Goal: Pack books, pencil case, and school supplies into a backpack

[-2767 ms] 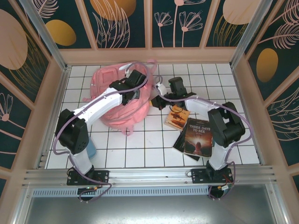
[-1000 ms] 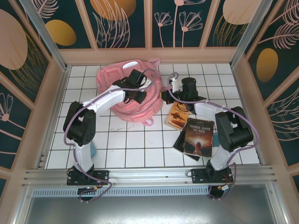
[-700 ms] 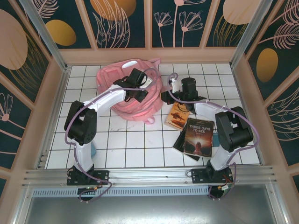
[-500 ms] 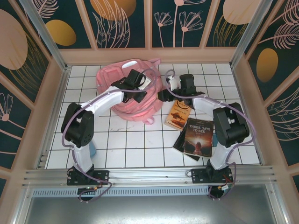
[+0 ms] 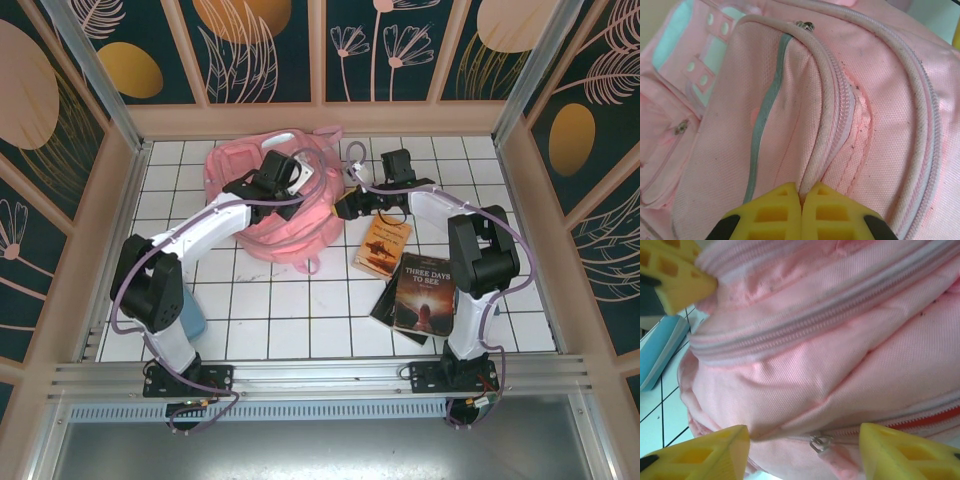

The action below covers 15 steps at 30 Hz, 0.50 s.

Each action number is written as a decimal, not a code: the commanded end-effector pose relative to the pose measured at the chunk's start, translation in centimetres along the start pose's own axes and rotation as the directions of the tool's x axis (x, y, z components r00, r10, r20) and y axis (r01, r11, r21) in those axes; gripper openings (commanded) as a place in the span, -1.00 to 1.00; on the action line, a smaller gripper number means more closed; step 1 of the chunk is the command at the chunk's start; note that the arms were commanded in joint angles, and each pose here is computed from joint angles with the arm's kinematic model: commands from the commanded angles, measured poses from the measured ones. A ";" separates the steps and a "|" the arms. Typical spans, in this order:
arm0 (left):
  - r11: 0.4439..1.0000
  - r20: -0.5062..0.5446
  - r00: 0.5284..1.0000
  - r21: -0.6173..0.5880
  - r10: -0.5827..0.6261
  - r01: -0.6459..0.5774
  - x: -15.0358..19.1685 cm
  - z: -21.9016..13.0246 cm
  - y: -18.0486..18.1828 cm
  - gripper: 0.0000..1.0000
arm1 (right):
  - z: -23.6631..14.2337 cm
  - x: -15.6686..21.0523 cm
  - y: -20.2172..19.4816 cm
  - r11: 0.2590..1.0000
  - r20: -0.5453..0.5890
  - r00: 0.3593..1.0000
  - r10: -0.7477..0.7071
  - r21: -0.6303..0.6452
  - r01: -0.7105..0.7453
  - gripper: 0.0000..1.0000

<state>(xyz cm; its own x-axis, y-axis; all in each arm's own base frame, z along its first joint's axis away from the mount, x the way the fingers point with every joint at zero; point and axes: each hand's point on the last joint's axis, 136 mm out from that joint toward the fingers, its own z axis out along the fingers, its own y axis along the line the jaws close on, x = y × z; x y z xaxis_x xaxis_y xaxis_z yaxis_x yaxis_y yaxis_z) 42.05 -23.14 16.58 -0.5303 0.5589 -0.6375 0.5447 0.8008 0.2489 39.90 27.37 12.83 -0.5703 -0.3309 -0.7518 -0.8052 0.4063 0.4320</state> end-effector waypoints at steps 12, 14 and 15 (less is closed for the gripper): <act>0.991 0.186 0.982 -0.127 -0.023 0.047 -4.5 -4.0 3.5 -1.00 | 0.4 0.5 -0.5 1.000 -0.014 1.000 0.001 -0.007 -0.002 0.27; 0.990 0.196 0.980 -0.128 -0.034 0.059 -4.7 -4.2 3.7 -1.00 | 0.7 0.5 -0.2 1.000 -0.022 1.000 -0.007 -0.025 0.007 0.09; 0.990 0.200 0.979 -0.125 -0.040 0.066 -4.8 -4.2 3.6 -1.00 | 0.9 0.6 -0.1 0.999 -0.027 1.000 -0.010 -0.034 0.009 0.02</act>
<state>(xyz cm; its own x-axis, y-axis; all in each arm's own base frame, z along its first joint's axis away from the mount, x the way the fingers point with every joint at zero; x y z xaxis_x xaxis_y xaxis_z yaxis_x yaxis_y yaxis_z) 42.54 -22.43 18.34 -0.4997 0.5504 -0.6689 0.5039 0.8128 0.2924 39.47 27.19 11.82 -0.5866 -0.3488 -0.7309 -0.7978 0.4042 0.4473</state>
